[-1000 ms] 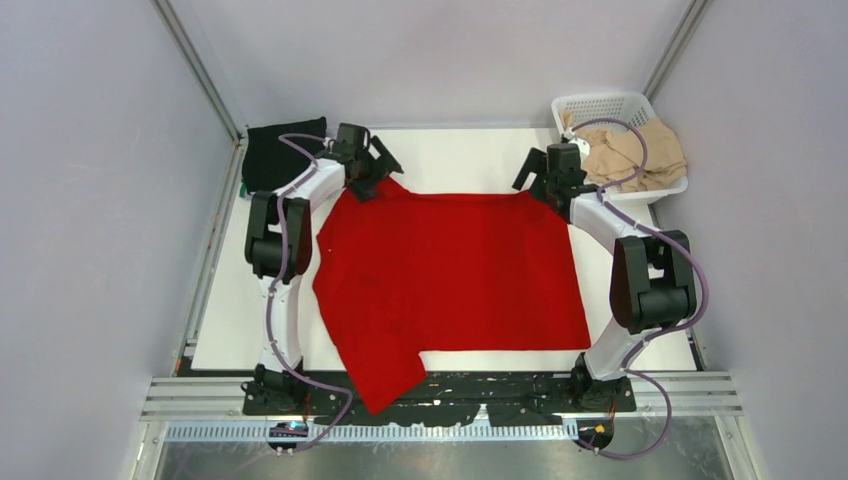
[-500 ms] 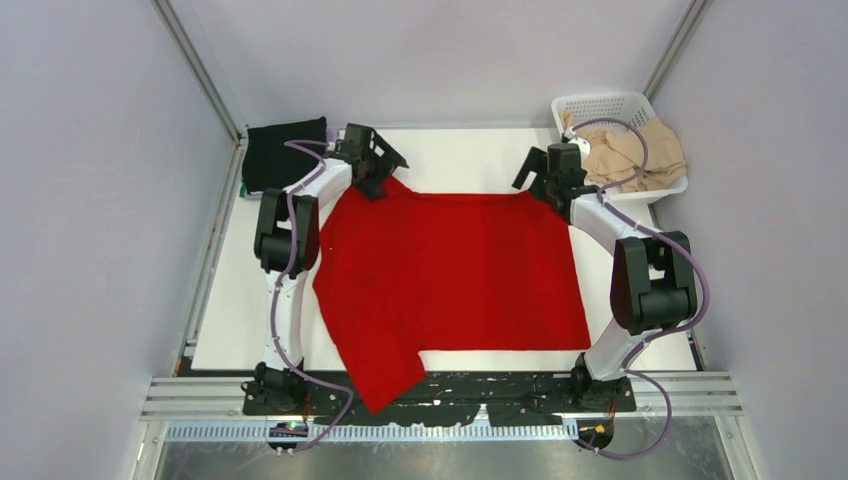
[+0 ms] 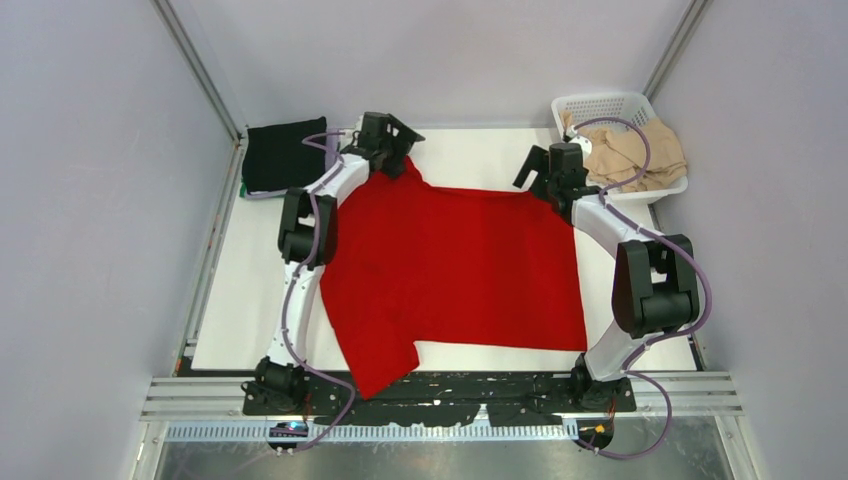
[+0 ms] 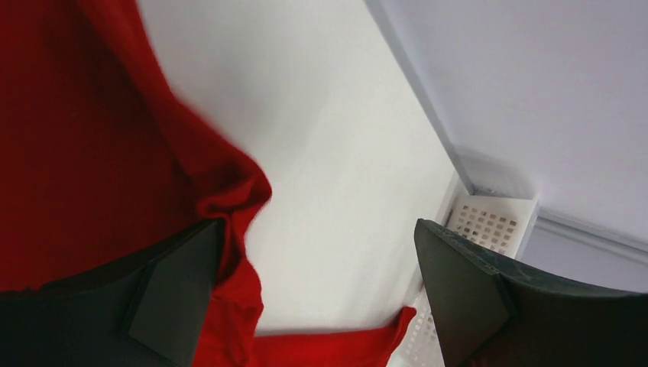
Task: Fold and stack the t-shirts
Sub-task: Flatten out the tshirt
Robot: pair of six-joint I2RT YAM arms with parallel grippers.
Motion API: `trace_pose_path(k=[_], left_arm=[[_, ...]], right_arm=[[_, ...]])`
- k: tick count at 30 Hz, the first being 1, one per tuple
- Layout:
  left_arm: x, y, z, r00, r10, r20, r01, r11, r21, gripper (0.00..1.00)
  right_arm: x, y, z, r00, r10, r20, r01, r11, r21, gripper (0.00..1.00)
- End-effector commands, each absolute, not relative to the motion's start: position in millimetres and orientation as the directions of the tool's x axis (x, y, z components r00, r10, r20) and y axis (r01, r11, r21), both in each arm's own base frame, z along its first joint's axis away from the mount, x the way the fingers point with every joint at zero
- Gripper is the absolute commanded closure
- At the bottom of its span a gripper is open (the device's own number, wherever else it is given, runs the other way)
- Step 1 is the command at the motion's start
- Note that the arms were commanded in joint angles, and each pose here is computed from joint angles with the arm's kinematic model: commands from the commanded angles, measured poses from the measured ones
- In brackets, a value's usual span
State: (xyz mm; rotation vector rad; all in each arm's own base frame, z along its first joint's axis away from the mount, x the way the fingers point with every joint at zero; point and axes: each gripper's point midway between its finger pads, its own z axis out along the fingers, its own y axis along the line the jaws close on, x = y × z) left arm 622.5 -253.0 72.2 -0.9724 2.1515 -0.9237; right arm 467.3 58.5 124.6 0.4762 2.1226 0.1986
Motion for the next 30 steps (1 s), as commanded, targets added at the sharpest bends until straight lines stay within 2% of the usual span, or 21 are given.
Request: trace_pose_path(k=[1, 5, 8, 12, 15, 17, 21, 23, 26, 30], left_arm=[[649.8, -279.4, 106.4, -0.500, -0.828, -0.255, -0.300, 0.442, -0.846, 0.00], [660.5, -295.5, 111.6, -0.511, -0.830, -0.223, -0.277, 0.405, -0.872, 0.00], [656.5, -296.1, 120.8, -0.526, -0.816, -0.240, -0.259, 0.423, -0.868, 0.00], [638.5, -290.1, 145.3, -0.572, -0.753, -0.325, -0.190, 0.507, -0.841, 0.00], [617.5, -282.3, 180.8, -0.606, -0.666, -0.434, -0.101, 0.606, -0.789, 0.00], [594.7, -277.1, 207.4, -0.628, -0.590, -0.507, -0.028, 0.668, -0.743, 0.00], [531.5, -244.2, 208.9, -0.675, -0.438, -0.594, 0.001, 0.804, -0.594, 0.00], [493.2, -220.8, 176.3, -0.703, -0.409, -0.582, -0.054, 0.846, -0.530, 0.00], [446.5, -201.6, 160.8, -0.701, -0.397, -0.593, -0.049, 0.856, -0.515, 0.00], [393.5, -183.8, 114.2, -0.752, -0.389, -0.533, -0.100, 0.866, -0.491, 0.00]], right_arm=[[477.5, 52.5, 147.4, -0.438, 0.412, -0.799, 0.245, 0.910, 0.335, 0.03], [477.3, 51.0, 145.7, -0.441, 0.414, -0.796, 0.248, 0.909, 0.336, 0.03], [476.7, 51.6, 144.9, -0.446, 0.416, -0.793, 0.243, 0.909, 0.339, 0.03], [474.5, 53.9, 148.6, -0.447, 0.414, -0.793, 0.229, 0.910, 0.346, 0.03], [468.6, 55.1, 148.0, -0.466, 0.407, -0.786, 0.224, 0.913, 0.340, 0.03], [462.0, 56.3, 143.1, -0.486, 0.405, -0.775, 0.222, 0.914, 0.339, 0.04], [455.2, 60.1, 130.7, -0.536, 0.382, -0.752, 0.206, 0.924, 0.323, 0.05], [455.5, 66.8, 120.4, -0.561, 0.389, -0.731, 0.196, 0.920, 0.339, 0.05], [463.0, 78.1, 106.1, -0.583, 0.401, -0.706, 0.181, 0.912, 0.369, 0.05], [480.6, 104.3, 98.1, -0.621, 0.418, -0.663, 0.122, 0.887, 0.446, 0.05]])
